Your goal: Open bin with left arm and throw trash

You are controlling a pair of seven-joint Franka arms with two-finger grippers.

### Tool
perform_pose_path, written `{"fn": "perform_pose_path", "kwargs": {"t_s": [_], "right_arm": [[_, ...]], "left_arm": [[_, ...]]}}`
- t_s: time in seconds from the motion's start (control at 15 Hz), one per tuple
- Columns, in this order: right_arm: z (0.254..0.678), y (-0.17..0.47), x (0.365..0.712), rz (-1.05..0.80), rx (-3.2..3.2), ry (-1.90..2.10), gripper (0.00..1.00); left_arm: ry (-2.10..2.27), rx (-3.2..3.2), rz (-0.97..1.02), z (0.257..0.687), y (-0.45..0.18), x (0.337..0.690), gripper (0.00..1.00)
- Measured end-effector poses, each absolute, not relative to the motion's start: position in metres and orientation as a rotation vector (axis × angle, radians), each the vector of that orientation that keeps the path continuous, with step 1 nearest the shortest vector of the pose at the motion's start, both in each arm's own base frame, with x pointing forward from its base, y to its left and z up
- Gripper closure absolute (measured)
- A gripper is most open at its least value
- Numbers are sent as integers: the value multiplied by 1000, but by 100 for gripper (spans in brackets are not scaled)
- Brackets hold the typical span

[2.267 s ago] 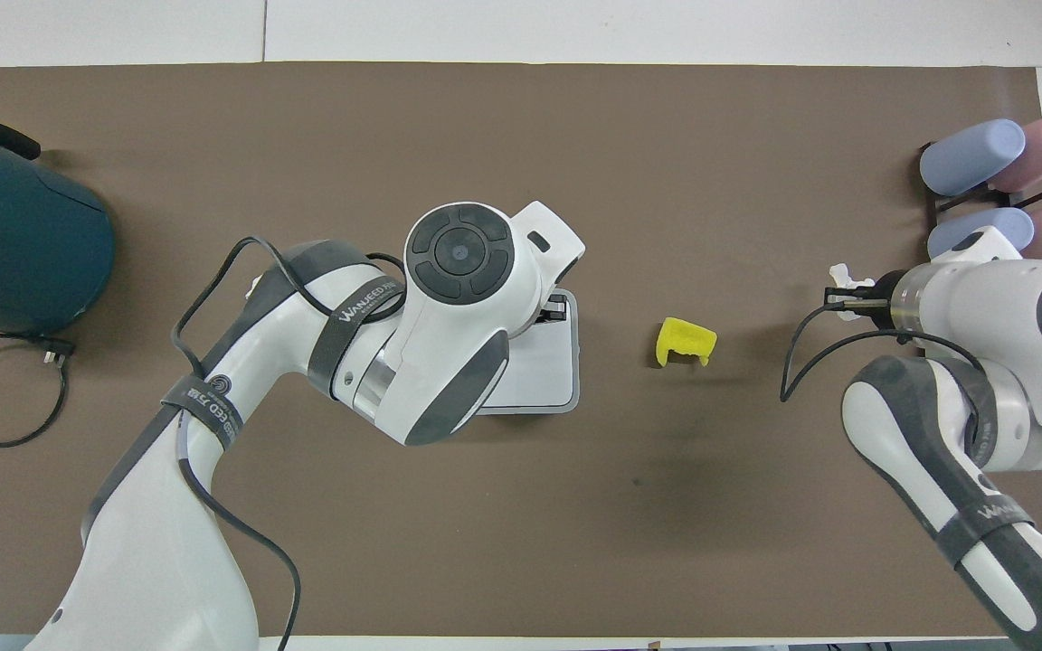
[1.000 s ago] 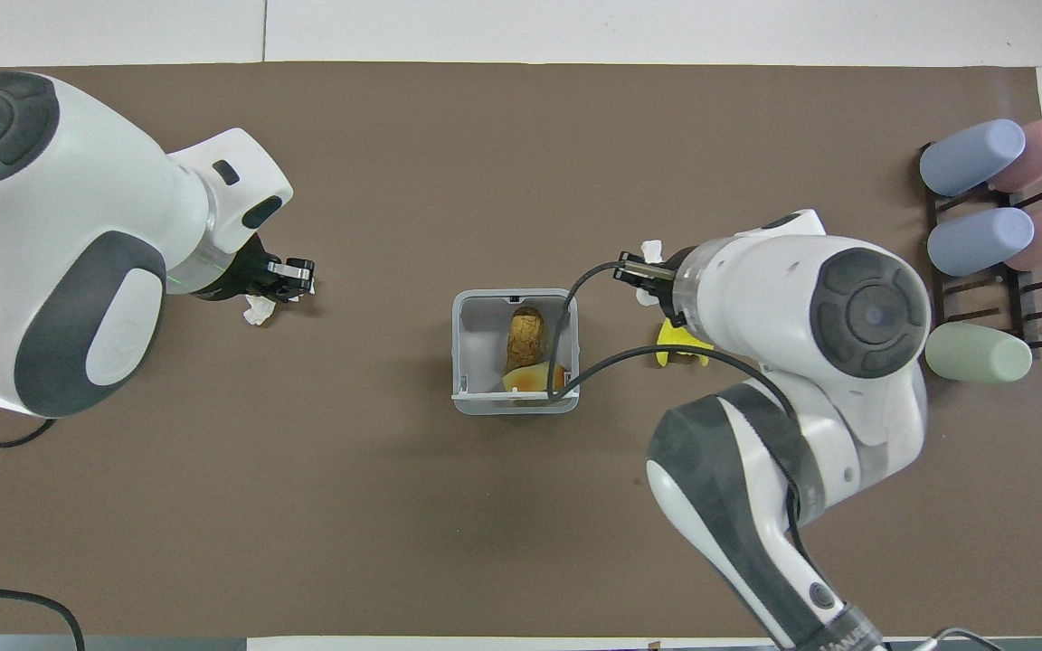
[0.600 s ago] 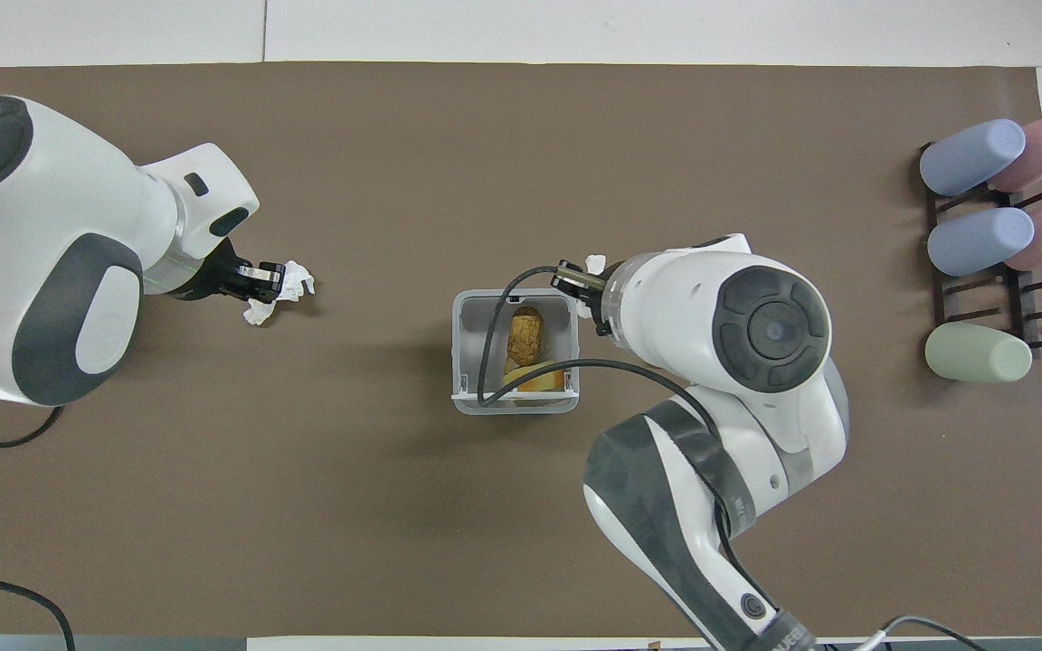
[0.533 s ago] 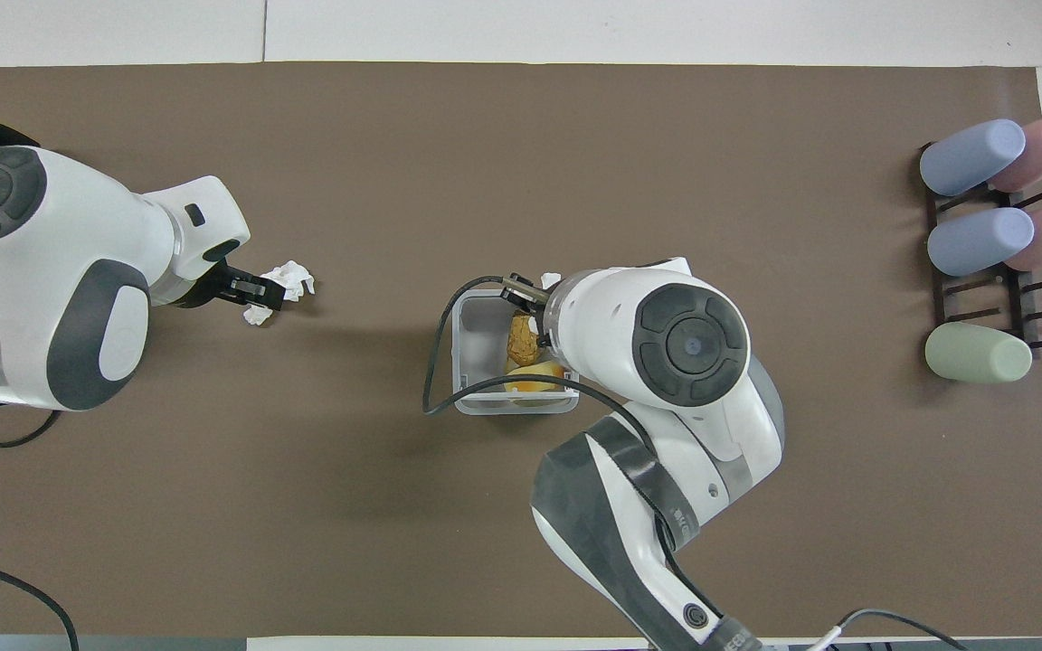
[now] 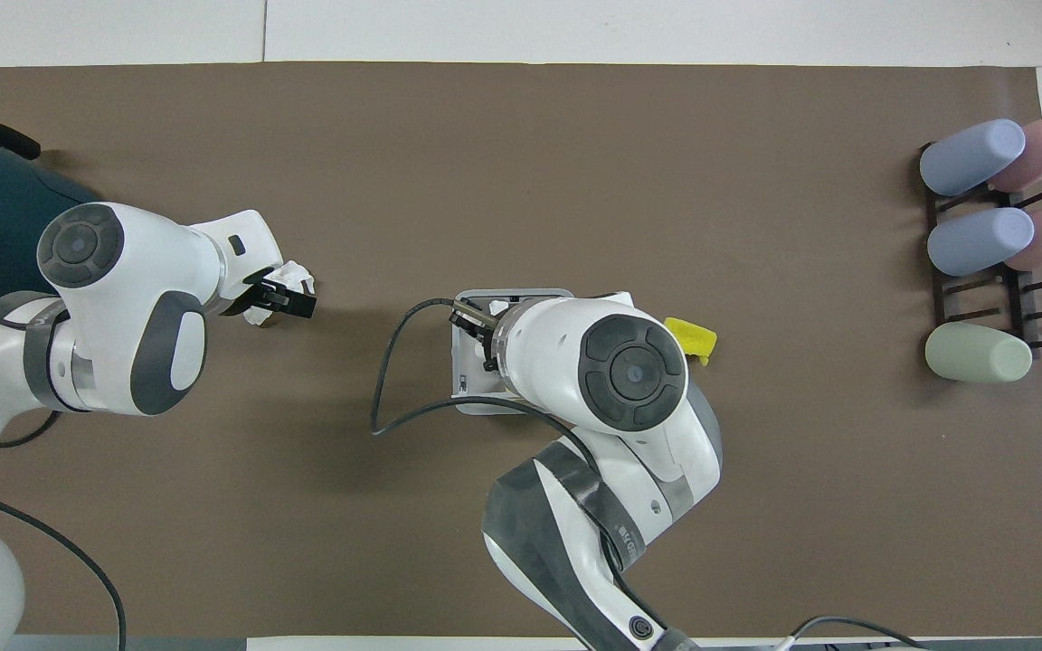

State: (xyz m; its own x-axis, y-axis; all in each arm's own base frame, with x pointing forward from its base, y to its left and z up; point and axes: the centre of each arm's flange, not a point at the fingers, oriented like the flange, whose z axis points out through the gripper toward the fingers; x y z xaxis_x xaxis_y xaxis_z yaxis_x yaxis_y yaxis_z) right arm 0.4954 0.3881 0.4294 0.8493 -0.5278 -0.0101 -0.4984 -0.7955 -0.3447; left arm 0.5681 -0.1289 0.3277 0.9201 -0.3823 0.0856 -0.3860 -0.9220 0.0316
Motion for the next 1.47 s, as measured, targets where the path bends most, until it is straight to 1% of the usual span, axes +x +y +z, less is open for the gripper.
{"fn": "perform_pose_path", "kwargs": {"t_s": [0.2,0.27,0.33,0.4,0.53,0.6,0.67,0.73,0.8,0.87,1.0,1.2,1.33,1.47], "right_arm": [[428,391,493,-116,-2689,779,57],[428,390,494,-115,-2690,782,47],[427,390,494,-110,-2694,785,37],[426,388,494,-100,-2703,789,25],[431,379,497,-83,-2727,801,5],[437,368,501,-82,-2743,792,0],[444,354,506,-86,-2764,764,0],[452,336,513,-95,-2785,728,0],[456,316,522,-108,-2805,691,0],[456,294,531,-113,-2827,655,0],[438,243,543,-106,-2893,537,0],[405,183,548,-94,-2961,347,0],[390,166,548,-128,-2965,307,0],[367,165,539,-156,-2965,300,0]], "left_arm": [[-615,3030,120,312,-124,572,0],[-620,3029,117,310,-124,572,8],[-623,3029,116,309,-124,572,22],[-625,3028,117,309,-124,572,35],[-625,3028,120,311,-124,573,56],[-625,3028,123,313,-125,575,67],[-623,3028,120,317,-125,577,80],[-617,3029,116,321,-125,579,89],[-604,3031,112,327,-125,582,93],[-585,3034,103,334,-126,585,93],[-525,3038,64,359,-129,594,93],[-355,2972,21,423,-144,609,93],[-229,2928,26,460,-166,611,93],[-108,2895,33,480,-211,602,93]]}}
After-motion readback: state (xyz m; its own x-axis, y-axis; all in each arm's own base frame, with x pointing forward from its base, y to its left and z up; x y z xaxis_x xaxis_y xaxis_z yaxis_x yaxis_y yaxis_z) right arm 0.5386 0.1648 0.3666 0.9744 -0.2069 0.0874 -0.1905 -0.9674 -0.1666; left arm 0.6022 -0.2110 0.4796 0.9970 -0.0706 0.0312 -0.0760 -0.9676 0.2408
